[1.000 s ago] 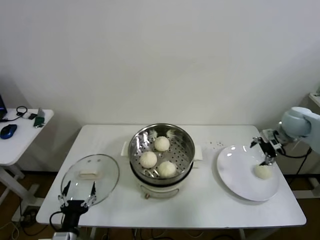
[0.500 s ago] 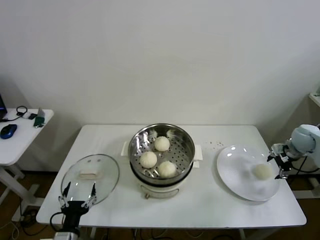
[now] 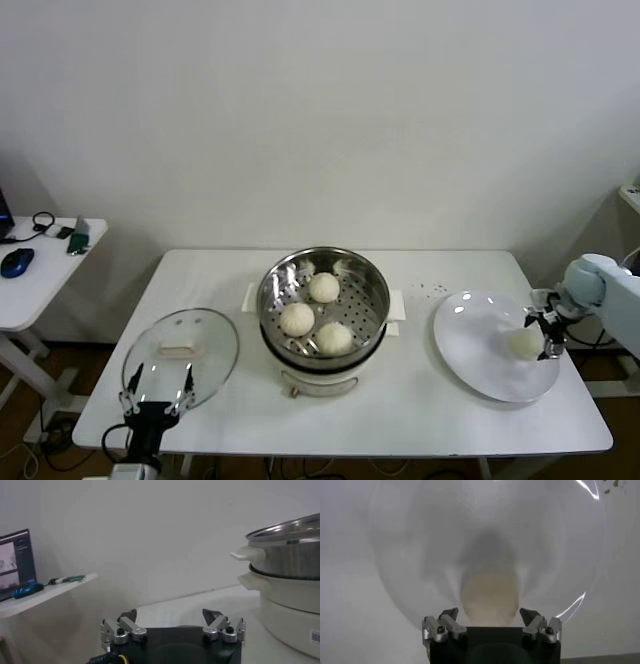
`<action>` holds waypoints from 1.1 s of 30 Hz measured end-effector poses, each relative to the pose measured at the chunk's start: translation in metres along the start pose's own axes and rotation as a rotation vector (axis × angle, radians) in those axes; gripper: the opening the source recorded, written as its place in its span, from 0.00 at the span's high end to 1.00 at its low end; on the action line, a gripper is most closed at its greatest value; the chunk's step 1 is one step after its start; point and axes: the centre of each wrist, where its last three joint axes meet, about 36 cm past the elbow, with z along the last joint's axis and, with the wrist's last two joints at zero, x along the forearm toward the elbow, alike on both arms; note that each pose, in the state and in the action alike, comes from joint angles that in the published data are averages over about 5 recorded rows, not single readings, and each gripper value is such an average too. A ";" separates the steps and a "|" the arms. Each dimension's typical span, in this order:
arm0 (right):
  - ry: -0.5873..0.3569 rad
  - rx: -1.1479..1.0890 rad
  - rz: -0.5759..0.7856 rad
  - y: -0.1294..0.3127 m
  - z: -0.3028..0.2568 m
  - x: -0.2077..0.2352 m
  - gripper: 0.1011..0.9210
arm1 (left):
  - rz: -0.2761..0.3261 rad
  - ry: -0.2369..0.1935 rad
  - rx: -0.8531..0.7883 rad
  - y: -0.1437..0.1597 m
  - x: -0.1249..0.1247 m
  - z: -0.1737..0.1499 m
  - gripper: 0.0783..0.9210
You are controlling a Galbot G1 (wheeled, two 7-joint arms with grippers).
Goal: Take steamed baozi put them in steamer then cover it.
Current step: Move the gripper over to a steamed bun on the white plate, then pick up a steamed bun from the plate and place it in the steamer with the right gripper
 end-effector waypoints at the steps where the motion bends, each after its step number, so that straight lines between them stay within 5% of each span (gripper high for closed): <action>1: -0.002 -0.001 -0.002 -0.001 -0.001 -0.001 0.12 | 0.000 0.000 0.000 0.000 0.000 0.000 0.12; 9: -0.007 -0.006 -0.026 -0.006 -0.007 -0.009 0.13 | -0.002 0.000 -0.002 0.001 -0.001 0.000 0.12; 21: -0.016 -0.028 -0.028 -0.011 -0.005 -0.001 0.28 | -0.003 0.000 -0.001 0.000 0.000 -0.001 0.12; 33: -0.115 -0.092 0.062 -0.045 -0.028 0.062 0.29 | 0.005 -0.011 0.007 -0.004 0.000 -0.002 0.12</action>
